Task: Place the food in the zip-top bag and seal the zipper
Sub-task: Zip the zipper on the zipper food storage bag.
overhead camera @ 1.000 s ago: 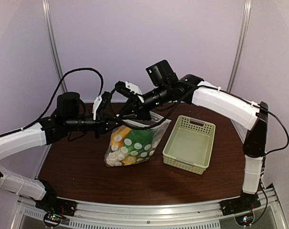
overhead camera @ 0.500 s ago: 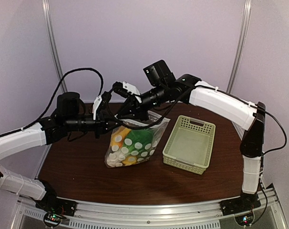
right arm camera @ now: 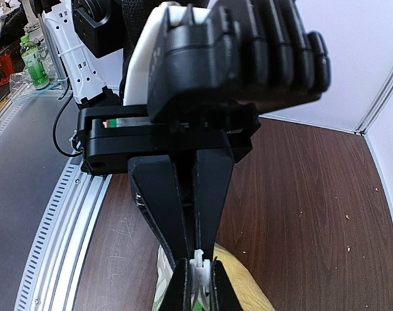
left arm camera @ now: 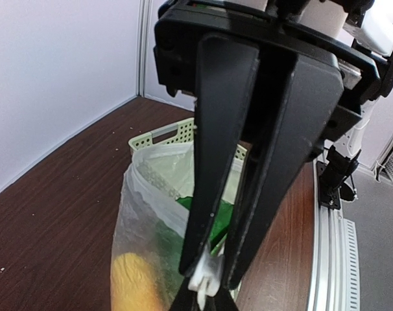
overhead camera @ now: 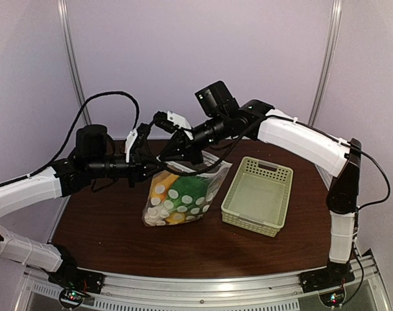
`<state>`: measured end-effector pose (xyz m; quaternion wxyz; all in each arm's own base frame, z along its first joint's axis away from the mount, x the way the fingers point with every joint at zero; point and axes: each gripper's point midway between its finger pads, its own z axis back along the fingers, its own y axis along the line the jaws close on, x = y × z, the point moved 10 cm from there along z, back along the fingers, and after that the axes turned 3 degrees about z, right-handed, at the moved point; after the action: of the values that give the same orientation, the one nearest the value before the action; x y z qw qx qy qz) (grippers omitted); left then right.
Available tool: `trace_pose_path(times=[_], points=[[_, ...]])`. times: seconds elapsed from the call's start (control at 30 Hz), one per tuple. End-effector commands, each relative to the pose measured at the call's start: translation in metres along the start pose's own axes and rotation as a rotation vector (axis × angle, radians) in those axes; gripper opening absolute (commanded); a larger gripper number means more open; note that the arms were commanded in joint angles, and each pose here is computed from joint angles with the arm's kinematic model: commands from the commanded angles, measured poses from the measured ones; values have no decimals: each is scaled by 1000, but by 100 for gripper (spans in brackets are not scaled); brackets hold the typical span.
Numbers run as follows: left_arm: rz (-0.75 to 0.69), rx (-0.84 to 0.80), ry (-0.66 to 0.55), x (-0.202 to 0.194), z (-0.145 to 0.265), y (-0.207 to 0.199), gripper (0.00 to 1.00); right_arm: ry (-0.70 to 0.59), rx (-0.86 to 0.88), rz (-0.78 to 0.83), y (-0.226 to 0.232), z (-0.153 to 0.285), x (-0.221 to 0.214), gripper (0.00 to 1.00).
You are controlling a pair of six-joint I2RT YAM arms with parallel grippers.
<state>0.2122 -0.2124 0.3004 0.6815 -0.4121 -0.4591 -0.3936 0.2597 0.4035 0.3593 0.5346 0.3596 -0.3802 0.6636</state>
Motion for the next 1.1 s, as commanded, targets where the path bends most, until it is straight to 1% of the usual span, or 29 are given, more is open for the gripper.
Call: trace_pose_path(times=[0.0, 0.07, 0.27, 0.4, 0.57, 0.8, 1.07], points=[[-77, -22, -91, 23, 4, -6, 2, 17, 4, -1, 2, -2, 0, 0], [-80, -22, -92, 23, 5, -7, 0, 21, 4, -2, 2, -3, 0, 0], [-99, 33, -117, 22, 12, -8, 0, 34, 1, -39, -5, 1, -7, 0], [-114, 82, -125, 19, 19, -8, 0, 60, -21, -71, -16, 11, -19, 0], [-110, 99, -117, 13, 20, -7, 0, 112, -36, -119, -28, 24, -39, 0], [-100, 114, -102, 7, 19, -4, 0, 175, -59, -181, -34, 46, -71, 0], [-89, 126, -80, 2, 19, -2, 0, 216, -116, -244, -33, 86, -103, 0]])
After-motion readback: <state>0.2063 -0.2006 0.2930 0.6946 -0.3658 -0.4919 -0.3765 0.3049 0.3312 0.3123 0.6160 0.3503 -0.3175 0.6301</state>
